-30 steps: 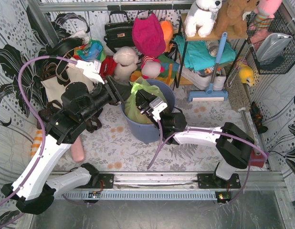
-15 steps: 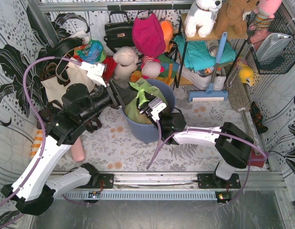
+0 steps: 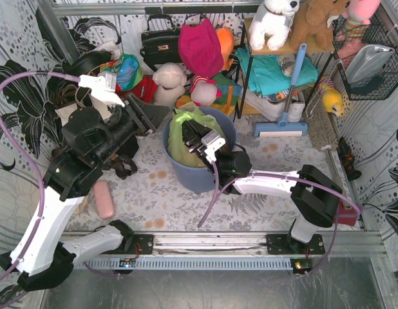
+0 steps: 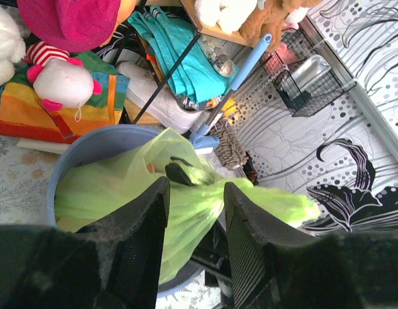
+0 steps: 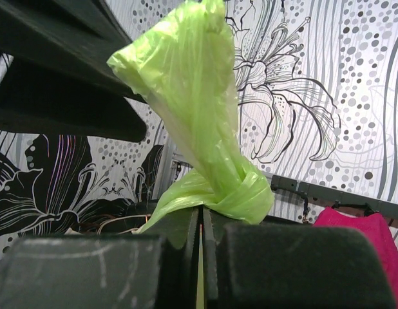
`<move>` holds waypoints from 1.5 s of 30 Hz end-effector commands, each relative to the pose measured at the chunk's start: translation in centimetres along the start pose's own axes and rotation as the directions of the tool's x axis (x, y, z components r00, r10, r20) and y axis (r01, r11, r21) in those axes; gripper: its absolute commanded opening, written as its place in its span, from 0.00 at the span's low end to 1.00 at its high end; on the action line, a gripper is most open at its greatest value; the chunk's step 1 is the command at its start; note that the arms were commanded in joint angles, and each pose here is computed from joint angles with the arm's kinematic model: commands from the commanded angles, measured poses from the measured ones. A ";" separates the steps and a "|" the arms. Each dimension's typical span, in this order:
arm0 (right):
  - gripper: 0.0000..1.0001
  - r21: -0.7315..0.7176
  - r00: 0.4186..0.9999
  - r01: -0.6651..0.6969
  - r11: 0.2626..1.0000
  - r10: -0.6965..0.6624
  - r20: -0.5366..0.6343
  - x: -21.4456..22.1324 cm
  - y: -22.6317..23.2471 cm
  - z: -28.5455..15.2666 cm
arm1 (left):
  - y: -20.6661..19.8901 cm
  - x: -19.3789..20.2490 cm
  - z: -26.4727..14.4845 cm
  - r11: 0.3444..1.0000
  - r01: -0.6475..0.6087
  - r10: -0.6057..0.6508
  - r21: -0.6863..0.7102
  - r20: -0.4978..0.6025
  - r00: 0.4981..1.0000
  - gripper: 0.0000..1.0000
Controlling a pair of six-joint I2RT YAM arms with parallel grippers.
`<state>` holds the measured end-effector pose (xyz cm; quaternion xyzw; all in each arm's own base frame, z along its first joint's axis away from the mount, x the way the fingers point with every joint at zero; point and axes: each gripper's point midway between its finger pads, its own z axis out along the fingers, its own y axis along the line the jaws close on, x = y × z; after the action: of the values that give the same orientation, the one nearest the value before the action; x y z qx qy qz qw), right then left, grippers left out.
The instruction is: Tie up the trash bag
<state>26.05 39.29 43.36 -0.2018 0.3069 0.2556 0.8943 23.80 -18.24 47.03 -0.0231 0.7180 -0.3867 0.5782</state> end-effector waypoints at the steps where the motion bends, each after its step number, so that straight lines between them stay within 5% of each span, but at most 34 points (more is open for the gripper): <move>1: 0.00 0.044 0.993 -0.023 0.999 0.018 0.116 -2.6 -0.9 1.0 | 0.2 -0.7 2.2 0.999 0.027 -0.026 -0.039 0.022 0.999 0.47; 14: 0.00 0.046 0.995 0.020 0.999 -0.024 0.094 -1.5 -0.7 1.0 | 1.8 0.8 4.4 0.994 0.000 -0.003 -0.107 -0.028 1.000 0.47; 34: 0.00 0.081 0.980 0.142 0.987 -0.152 0.129 -2.0 -1.0 2.8 | -1.2 6.4 1.7 0.989 0.041 -0.004 0.140 -0.252 0.968 0.46; 45: 0.00 0.070 0.982 0.133 0.989 -0.141 0.127 -1.8 -0.8 2.6 | 1.7 -1.0 0.4 0.993 -0.032 0.034 -0.117 0.020 0.999 0.46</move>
<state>25.77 41.81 44.04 -0.2379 0.2613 0.2089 0.9118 25.86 -18.63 44.56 -0.0337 0.7456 -0.3570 0.5617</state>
